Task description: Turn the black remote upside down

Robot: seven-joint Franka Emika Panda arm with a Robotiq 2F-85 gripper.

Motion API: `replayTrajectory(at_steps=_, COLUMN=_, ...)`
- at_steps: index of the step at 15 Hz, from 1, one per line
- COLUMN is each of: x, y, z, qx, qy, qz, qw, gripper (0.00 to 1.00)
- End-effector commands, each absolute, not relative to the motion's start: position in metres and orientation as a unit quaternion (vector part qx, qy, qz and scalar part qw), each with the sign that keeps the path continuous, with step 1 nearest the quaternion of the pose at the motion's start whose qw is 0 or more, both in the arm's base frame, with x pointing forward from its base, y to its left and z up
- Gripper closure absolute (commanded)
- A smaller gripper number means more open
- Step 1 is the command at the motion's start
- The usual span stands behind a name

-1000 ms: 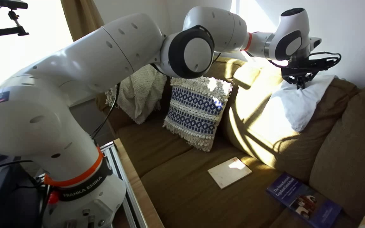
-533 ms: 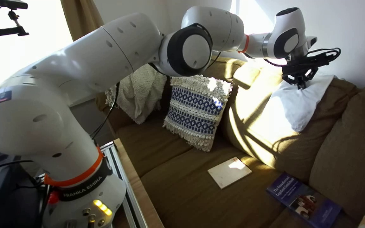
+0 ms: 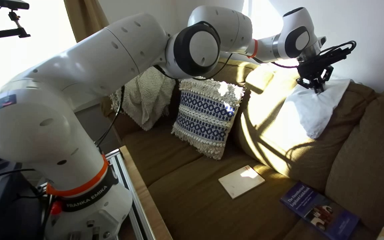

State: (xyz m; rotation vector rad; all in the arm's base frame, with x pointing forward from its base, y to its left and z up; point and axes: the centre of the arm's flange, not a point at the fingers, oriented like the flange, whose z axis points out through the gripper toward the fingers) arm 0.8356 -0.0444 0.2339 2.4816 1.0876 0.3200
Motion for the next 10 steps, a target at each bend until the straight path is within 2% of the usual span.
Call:
replayTrajectory(at_steps=1, x=0.816, y=-0.04, z=0.224, qx=0.881, qy=0.42, qz=0.059, qw=0.21, gripper=0.95)
replayTrajectory(at_steps=10, x=0.802, y=-0.019, z=0.221, qx=0.903, qy=0.352, qz=0.057, qw=0.239, gripper=0.95)
